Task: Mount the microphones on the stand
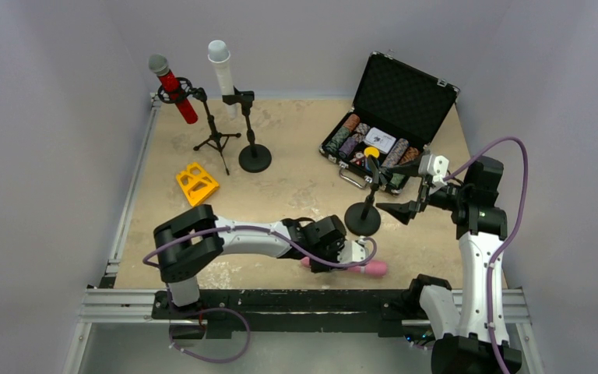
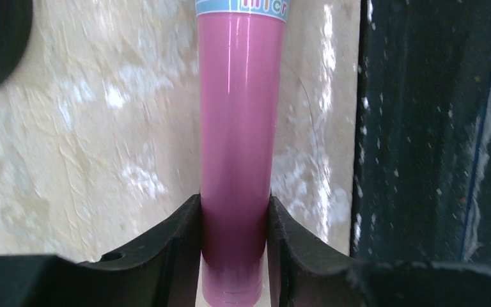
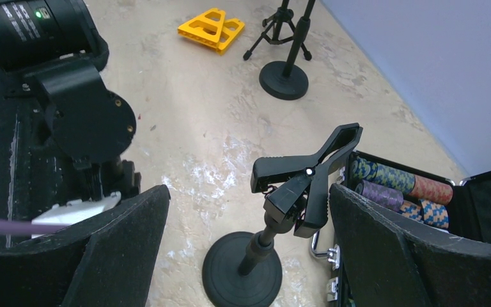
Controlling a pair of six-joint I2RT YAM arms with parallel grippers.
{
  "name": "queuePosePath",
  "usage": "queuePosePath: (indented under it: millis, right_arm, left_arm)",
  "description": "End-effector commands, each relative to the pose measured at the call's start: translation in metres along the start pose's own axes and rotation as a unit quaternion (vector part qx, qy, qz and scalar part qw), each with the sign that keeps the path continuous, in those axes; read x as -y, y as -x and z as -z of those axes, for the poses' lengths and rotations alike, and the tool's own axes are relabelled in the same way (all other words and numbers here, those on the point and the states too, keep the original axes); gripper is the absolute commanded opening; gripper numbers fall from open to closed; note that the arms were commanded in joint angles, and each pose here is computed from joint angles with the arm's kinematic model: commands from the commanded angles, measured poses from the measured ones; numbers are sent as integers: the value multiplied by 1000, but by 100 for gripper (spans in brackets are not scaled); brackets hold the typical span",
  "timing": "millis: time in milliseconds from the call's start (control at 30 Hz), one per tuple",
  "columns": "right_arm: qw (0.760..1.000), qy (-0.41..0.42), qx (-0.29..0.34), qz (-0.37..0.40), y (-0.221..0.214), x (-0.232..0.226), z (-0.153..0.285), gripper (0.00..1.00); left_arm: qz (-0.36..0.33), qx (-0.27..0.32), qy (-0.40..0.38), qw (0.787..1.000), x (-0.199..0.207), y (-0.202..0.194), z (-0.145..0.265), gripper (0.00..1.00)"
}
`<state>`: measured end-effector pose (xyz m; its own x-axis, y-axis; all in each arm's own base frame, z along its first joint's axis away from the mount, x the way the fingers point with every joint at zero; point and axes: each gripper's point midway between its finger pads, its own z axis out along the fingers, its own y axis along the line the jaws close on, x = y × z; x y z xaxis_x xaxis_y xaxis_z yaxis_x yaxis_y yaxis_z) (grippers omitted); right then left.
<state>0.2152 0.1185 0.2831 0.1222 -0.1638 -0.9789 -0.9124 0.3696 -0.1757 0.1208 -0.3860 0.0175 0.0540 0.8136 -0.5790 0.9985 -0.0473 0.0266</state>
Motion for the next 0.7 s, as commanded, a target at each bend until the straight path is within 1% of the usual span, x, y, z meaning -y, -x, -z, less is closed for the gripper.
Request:
queuePosePath:
  millis: [0, 133, 200, 267, 367, 500, 600, 667]
  right_arm:
    - [1000, 0, 4, 20, 7, -2, 2, 99]
    - [1000, -9, -4, 23, 8, 0, 4, 99]
    - [999, -14, -9, 27, 9, 1, 5, 99]
    - [999, -27, -19, 32, 14, 5, 8, 99]
    - [997, -64, -37, 13, 23, 17, 13, 99]
    - [991, -115, -60, -22, 37, 35, 21, 99]
    - [988, -118, -62, -74, 51, 38, 22, 97]
    - [986, -107, -62, -108, 63, 35, 19, 94]
  left_arm:
    - [66, 63, 27, 995, 5, 13, 36, 0]
    - [132, 142, 37, 980, 11, 21, 72, 0]
    - [165, 184, 41, 968, 11, 24, 90, 0]
    - [183, 228, 55, 955, 7, 29, 109, 0]
    - [196, 284, 86, 935, -2, 34, 139, 0]
    - [196, 334, 126, 913, -12, 38, 172, 0]
    - [194, 355, 153, 902, -18, 38, 191, 0]
    - [190, 364, 168, 896, -19, 35, 202, 0]
